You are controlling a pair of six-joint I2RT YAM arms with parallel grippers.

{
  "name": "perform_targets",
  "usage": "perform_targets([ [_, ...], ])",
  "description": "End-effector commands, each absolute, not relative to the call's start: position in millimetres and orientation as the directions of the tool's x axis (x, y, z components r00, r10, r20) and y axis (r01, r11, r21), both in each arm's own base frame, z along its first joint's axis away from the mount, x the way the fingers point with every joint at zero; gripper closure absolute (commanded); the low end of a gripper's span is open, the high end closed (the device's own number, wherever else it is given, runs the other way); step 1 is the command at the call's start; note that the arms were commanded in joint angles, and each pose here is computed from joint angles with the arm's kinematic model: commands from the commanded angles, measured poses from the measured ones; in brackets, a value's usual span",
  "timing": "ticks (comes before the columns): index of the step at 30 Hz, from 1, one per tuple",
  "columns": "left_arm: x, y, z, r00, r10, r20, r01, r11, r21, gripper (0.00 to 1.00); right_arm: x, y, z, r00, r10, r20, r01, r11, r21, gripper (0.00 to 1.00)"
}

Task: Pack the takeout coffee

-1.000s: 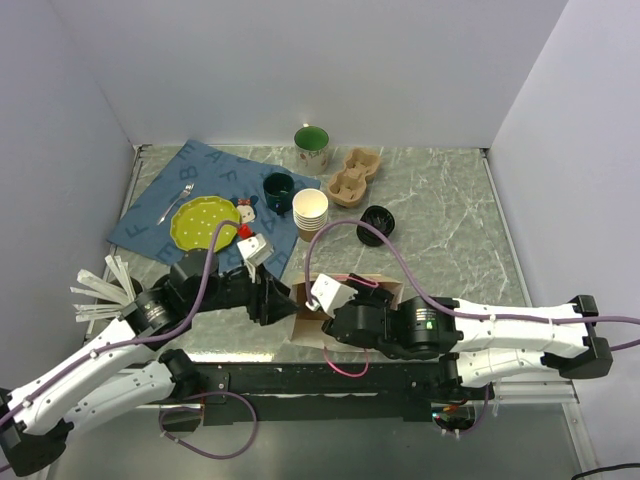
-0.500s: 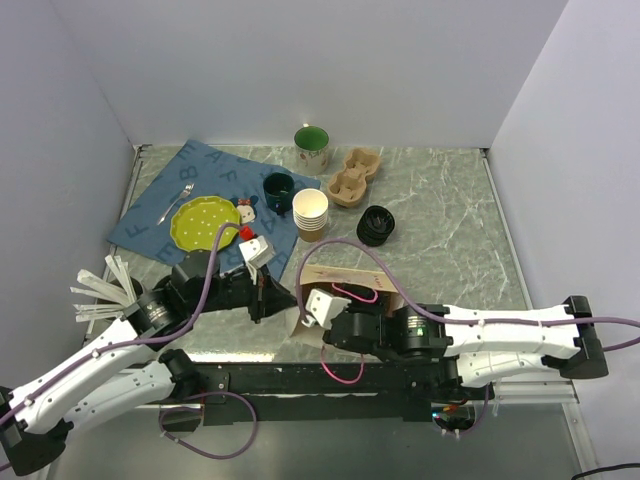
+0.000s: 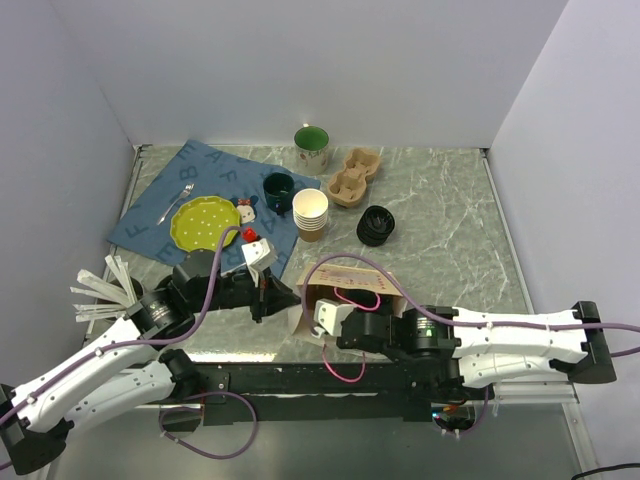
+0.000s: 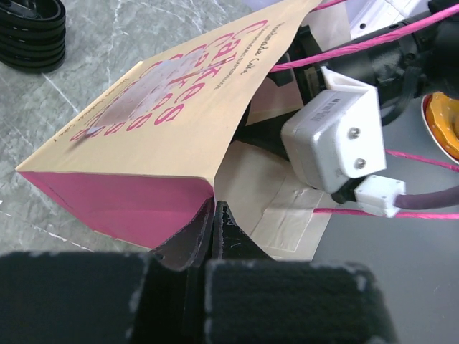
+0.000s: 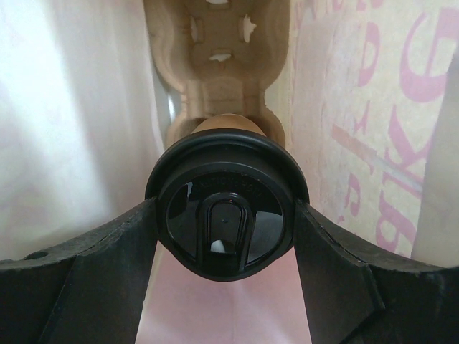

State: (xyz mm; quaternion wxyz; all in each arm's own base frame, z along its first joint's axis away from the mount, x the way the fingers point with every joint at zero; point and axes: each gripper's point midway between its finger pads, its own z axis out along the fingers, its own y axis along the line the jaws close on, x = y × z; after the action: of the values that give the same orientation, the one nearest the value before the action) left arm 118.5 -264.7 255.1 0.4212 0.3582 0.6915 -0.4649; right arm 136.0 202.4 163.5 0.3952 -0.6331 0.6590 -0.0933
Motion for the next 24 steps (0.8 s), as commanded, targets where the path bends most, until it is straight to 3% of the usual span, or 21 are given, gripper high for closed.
perform_targets([
  [1, 113.9, -269.3, 272.3, -0.333, 0.057, -0.941, 0.917, 0.252, -0.309, 0.99, 144.4, 203.3, 169.0, 0.124, -0.902, -0.414, -0.749, 0.189, -0.635, 0.52],
  [9, 115.8, -269.5, 260.3, -0.371, 0.054, -0.927, 0.898, 0.273, -0.344, 0.99, 147.7, 209.7, 159.3, 0.151, -0.907, -0.394, -0.763, 0.147, -0.629, 0.52],
  [10, 119.6, -268.6, 257.9, -0.383, 0.052, -0.922, 0.887, 0.299, -0.352, 0.94, 147.8, 209.7, 157.6, 0.148, -0.908, -0.393, -0.763, 0.148, -0.629, 0.52],
  [13, 129.1, -262.8, 250.2, -0.454, 0.066, -0.888, 0.831, 0.392, -0.396, 0.58, 148.6, 211.6, 155.0, 0.128, -0.904, -0.407, -0.762, 0.173, -0.623, 0.52],
  [15, 129.6, -258.9, 252.9, -0.473, 0.057, -0.879, 0.811, 0.417, -0.410, 0.49, 149.2, 213.1, 155.5, 0.110, -0.901, -0.420, -0.760, 0.196, -0.619, 0.53],
  [24, 123.5, -247.8, 240.1, -0.536, 0.032, -0.843, 0.759, 0.455, -0.466, 0.42, 150.9, 217.6, 150.8, 0.074, -0.893, -0.444, -0.752, 0.242, -0.613, 0.53],
])
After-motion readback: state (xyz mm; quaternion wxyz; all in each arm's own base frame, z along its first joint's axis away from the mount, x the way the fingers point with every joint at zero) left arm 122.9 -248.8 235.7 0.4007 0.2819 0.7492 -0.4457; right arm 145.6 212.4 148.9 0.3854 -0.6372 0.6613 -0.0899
